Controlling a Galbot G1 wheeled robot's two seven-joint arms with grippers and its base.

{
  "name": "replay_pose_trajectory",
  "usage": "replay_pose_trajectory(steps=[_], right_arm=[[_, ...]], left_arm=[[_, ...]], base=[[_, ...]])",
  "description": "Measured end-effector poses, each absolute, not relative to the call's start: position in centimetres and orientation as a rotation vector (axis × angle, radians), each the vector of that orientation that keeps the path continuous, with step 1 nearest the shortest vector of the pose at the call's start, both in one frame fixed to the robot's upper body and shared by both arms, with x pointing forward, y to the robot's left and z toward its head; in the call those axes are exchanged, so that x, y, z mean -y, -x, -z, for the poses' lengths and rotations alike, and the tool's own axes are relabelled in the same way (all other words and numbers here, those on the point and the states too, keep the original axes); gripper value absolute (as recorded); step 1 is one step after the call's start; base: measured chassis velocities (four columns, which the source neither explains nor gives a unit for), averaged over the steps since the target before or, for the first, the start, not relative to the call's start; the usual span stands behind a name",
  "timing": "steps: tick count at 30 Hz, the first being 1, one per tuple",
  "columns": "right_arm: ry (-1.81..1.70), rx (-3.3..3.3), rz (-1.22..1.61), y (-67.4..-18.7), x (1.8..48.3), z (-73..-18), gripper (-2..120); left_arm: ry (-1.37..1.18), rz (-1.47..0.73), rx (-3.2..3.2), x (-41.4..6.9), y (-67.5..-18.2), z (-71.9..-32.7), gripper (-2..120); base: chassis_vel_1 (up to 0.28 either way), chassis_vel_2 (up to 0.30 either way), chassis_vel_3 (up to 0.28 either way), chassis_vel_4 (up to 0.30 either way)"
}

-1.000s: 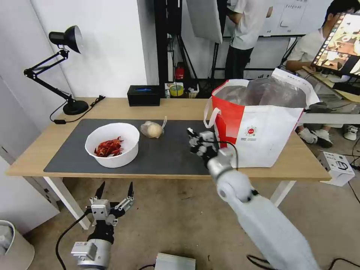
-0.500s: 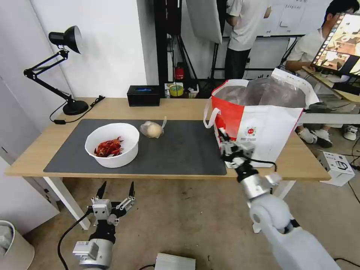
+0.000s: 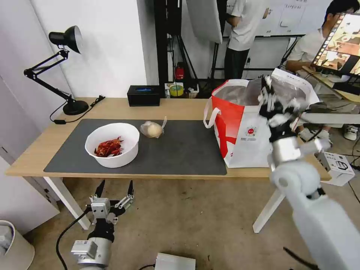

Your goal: Pick up the trash from the table and place it into the takeout bag.

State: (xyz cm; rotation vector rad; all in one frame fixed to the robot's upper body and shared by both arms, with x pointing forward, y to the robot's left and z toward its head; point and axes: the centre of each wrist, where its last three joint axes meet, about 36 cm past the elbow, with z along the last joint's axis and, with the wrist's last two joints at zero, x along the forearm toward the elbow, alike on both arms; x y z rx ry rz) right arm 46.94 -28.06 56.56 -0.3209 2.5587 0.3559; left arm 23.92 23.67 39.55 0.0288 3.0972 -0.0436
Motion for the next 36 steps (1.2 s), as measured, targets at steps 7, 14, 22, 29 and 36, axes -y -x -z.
replay_pose_trajectory(steps=[7,14,22,29,36], right_arm=[[0.150,-2.786,-0.270,-49.9,29.5,-62.3,0],[0.070,-3.055,-0.251,-52.4,30.7,-66.2,0],[-0.013,-3.384,-0.375,-56.3,31.2,-71.2,0],[-0.056,-3.467,-0.390,-57.8,31.2,-72.5,0],[-0.092,-3.533,-0.395,-58.6,31.5,-70.9,28]], left_arm=[[-0.029,0.047,-3.076,-23.6,-24.2,-40.1,100],[-0.020,0.060,-3.054,-23.4,-24.4,-40.8,100],[-0.018,0.054,-3.052,-23.7,-24.4,-40.9,100],[-0.014,0.060,-3.043,-23.9,-24.6,-41.0,100],[-0.019,0.066,-3.038,-24.1,-24.9,-41.1,100]], base=[[0.000,0.000,0.000,0.000],[0.000,0.000,0.000,0.000],[0.000,0.000,0.000,0.000],[0.000,0.000,0.000,0.000],[0.000,0.000,0.000,0.000]])
